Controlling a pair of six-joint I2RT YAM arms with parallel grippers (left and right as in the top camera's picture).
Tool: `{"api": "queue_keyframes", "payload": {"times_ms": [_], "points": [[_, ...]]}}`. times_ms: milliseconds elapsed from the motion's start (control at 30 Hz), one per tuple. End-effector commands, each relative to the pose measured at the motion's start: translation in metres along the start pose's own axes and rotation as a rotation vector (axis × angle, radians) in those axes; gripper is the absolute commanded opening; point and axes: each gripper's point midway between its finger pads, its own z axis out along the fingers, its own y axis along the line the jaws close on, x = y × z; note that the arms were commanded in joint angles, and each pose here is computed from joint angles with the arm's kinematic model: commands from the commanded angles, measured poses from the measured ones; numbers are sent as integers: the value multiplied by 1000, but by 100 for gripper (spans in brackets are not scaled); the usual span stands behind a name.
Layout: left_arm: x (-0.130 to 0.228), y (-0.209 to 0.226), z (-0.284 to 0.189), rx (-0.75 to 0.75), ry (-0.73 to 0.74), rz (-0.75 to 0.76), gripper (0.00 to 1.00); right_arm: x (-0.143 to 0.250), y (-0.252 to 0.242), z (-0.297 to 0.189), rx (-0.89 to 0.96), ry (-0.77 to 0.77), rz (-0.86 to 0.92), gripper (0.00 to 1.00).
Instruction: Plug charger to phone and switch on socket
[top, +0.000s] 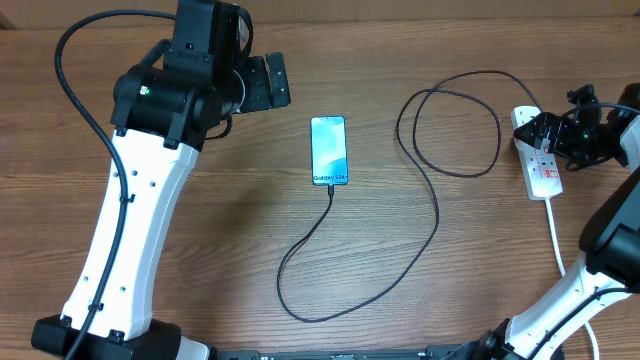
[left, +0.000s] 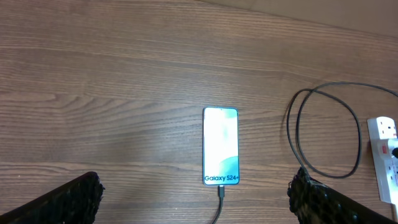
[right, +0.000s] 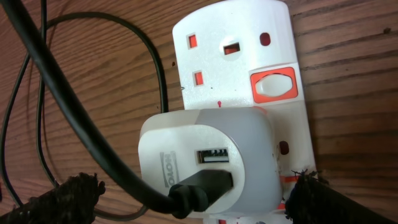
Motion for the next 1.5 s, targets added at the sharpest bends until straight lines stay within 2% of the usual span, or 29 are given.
{"api": "queue_keyframes", "payload": {"times_ms": [0, 800, 1167, 1467], "points": [[-3, 0, 1, 0, -4, 15, 100, 15, 11, 12, -73, 39, 32, 100], [-3, 0, 1, 0, -4, 15, 100, 20, 41, 25, -114, 90, -6, 100], [-3, 0, 1, 0, -4, 15, 99, 18, 2, 19, 99, 100, 146, 100], [-3, 0, 1, 0, -4, 15, 99, -17, 0, -15, 198, 15, 215, 100]]}}
